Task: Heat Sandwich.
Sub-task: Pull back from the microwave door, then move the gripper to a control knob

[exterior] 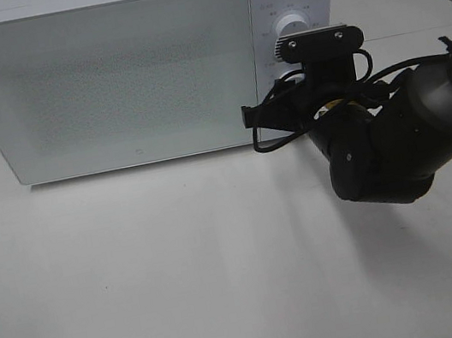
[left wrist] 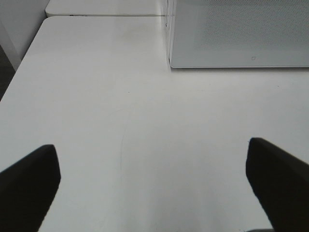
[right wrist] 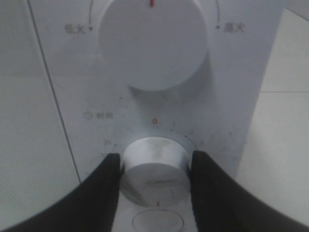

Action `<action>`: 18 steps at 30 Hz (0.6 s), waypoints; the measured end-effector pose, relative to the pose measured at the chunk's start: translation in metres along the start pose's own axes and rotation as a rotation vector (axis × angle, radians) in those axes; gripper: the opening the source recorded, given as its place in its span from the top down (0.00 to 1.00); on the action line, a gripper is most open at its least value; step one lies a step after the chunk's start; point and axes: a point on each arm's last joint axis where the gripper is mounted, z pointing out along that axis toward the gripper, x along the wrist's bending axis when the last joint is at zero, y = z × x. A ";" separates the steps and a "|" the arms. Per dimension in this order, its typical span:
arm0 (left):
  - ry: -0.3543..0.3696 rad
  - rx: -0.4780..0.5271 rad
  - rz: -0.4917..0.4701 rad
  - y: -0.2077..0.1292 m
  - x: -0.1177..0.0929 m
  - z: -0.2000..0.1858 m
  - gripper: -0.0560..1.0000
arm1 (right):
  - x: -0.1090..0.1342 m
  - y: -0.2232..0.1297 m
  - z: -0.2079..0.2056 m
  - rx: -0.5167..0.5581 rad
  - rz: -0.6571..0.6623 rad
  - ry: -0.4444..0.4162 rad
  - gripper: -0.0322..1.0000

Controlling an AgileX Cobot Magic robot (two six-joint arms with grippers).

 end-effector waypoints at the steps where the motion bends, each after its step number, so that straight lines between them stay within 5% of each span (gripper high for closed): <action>1: 0.000 0.000 0.000 0.000 0.000 0.000 0.01 | 0.000 0.000 0.000 -0.002 0.048 -0.001 0.56; 14: 0.000 0.000 0.000 0.000 0.000 0.000 0.01 | -0.001 0.000 0.000 -0.020 0.466 -0.003 0.56; 18: 0.000 0.000 0.000 0.000 0.000 0.000 0.01 | -0.001 -0.001 0.000 -0.028 0.683 -0.003 0.56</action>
